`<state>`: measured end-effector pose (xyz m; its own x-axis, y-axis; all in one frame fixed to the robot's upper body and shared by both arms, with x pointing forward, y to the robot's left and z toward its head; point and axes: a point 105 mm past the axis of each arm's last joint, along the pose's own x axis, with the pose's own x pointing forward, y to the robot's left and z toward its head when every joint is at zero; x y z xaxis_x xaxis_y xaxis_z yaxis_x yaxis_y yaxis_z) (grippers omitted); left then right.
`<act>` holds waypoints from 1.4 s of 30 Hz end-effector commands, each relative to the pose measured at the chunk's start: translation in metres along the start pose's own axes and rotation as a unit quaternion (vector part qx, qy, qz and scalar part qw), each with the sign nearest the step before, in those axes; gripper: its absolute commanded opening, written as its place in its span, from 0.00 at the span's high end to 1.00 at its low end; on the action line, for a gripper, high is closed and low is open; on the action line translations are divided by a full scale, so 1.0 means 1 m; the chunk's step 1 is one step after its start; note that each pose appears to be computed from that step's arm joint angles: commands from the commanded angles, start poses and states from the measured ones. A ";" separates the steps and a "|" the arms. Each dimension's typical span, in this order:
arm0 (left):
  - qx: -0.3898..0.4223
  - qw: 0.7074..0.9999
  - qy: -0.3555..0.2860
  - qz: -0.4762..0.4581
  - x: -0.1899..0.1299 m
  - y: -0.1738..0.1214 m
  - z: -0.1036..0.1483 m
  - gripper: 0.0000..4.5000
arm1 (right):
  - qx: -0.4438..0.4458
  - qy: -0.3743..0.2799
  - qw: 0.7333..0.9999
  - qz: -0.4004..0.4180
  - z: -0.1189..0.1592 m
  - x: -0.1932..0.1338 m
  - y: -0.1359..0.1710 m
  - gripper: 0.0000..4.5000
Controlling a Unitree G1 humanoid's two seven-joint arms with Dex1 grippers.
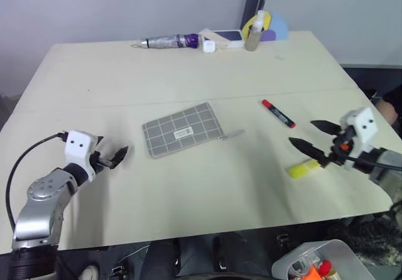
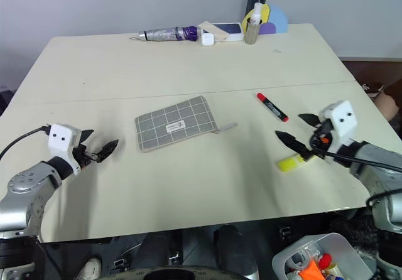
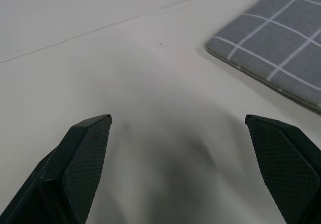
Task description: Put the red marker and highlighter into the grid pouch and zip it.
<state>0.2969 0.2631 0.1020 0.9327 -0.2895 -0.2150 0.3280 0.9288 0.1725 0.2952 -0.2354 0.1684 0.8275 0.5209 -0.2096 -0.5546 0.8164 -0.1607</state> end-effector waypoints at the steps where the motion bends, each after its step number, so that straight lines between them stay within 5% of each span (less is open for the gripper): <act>1: 0.039 0.998 -0.028 -0.027 0.000 -0.003 0.019 0.00 | -0.006 -0.008 1.000 0.004 0.010 0.023 0.016 0.40; 6: 0.158 0.986 -0.014 -0.055 0.001 -0.005 0.018 0.00 | -0.005 0.001 1.000 0.002 0.011 0.056 0.029 0.99; 11: 0.287 0.951 -0.025 -0.113 0.006 -0.011 0.021 0.00 | -0.025 0.029 0.997 -0.071 0.008 0.100 0.018 0.99; 23: 0.438 0.862 -0.050 -0.251 0.028 -0.031 0.016 0.00 | -0.030 0.095 0.992 -0.076 0.000 0.164 0.023 0.99; 42: 0.516 0.784 -0.109 -0.326 0.034 -0.049 0.014 0.00 | -0.050 0.111 0.992 -0.011 0.008 0.209 0.050 0.99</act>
<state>0.3222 0.2082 0.1137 0.5382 -0.7568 -0.3708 0.5438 -0.0243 0.8389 0.4393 -0.0948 0.1141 0.8125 0.3957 -0.4280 -0.5259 0.8143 -0.2456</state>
